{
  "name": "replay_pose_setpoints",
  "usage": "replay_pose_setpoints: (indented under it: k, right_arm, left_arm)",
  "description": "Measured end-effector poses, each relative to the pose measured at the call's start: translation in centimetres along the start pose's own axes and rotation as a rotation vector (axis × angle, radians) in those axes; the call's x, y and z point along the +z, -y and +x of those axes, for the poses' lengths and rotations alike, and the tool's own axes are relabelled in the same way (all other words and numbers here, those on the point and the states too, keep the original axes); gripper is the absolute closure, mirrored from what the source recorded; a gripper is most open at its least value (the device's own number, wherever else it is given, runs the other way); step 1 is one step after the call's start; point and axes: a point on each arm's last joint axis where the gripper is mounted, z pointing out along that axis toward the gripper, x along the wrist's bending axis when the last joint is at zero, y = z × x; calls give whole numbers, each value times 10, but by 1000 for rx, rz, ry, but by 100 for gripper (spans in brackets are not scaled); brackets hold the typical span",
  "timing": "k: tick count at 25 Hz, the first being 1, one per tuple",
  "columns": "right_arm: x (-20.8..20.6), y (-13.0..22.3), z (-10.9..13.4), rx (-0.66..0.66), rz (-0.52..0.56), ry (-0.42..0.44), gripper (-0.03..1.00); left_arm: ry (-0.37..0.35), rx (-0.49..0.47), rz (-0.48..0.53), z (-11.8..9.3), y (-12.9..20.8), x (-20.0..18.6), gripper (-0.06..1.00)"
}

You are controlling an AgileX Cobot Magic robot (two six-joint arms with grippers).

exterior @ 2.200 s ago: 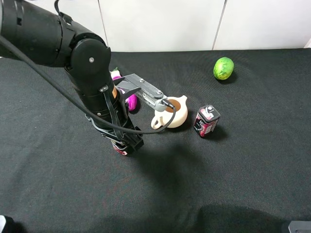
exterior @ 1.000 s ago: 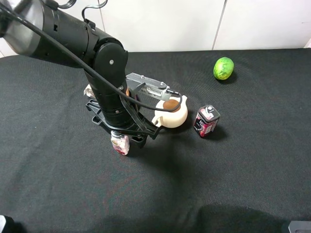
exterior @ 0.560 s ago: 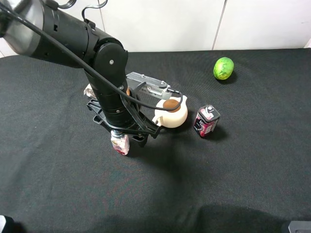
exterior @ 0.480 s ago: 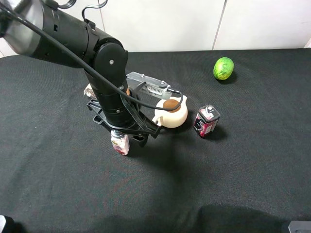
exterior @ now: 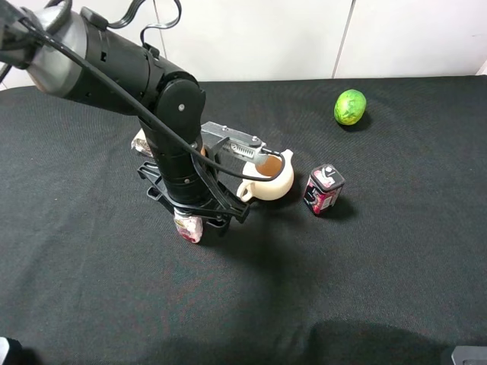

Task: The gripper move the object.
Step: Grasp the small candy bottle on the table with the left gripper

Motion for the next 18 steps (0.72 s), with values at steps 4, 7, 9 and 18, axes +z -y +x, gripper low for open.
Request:
replay_pose_setpoints:
  k: [4,7,9,18]
  right_arm:
    - [0,0,0,0,0,0,27]
    - [0,0,0,0,0,0,27]
    - [0,0,0,0,0,0,27]
    - [0,0,0,0,0,0,27]
  left_arm:
    - [-8,-10,25,1,2,1,15]
    - [-17,-15,51,1,4,2,15]
    - [-23,-9,52,2,4,2,15]
    - [-34,-1,54,3,4,2,15]
